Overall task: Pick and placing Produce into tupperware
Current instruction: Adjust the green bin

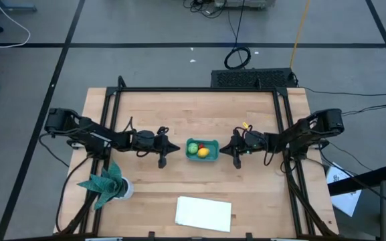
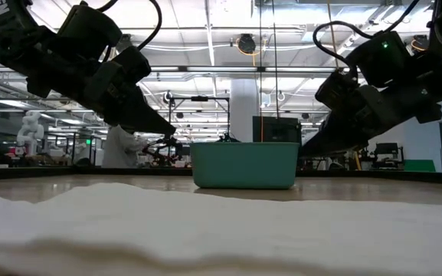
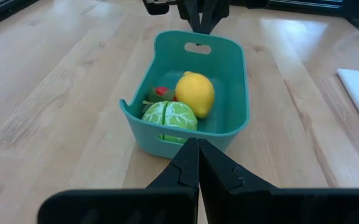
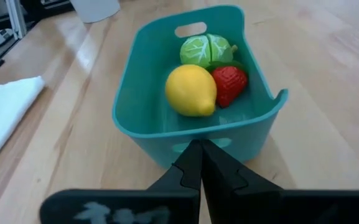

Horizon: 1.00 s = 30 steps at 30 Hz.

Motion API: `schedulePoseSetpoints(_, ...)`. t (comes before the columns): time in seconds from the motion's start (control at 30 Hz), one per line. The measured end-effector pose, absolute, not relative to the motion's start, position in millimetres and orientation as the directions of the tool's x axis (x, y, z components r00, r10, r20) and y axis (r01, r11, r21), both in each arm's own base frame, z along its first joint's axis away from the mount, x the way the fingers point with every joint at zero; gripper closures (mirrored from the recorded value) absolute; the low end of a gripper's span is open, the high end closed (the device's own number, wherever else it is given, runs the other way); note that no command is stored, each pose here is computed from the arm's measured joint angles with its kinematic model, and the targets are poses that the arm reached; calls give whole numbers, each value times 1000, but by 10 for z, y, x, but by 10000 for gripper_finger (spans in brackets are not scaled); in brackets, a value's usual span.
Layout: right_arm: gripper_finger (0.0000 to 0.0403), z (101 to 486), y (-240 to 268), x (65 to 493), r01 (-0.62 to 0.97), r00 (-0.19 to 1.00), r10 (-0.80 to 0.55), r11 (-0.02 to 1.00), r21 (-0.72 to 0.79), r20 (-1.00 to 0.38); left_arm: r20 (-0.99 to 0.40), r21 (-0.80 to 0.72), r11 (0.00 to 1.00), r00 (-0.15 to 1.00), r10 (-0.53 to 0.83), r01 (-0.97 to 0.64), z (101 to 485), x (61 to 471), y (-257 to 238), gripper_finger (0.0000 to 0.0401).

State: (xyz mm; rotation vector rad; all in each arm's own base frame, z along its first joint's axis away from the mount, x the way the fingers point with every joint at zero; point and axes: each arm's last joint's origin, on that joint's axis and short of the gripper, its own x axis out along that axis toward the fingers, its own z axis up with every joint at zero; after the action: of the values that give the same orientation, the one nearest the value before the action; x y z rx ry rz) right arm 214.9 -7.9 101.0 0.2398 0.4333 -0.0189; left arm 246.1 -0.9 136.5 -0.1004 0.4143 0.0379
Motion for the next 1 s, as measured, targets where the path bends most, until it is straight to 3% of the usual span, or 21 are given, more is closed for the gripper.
schedulePoseSetpoints(1.0,403,1072,-214,2214,82,923,5,975,208,-386,-404,-89,995,915,10,-51,1364,2461,-12,400)
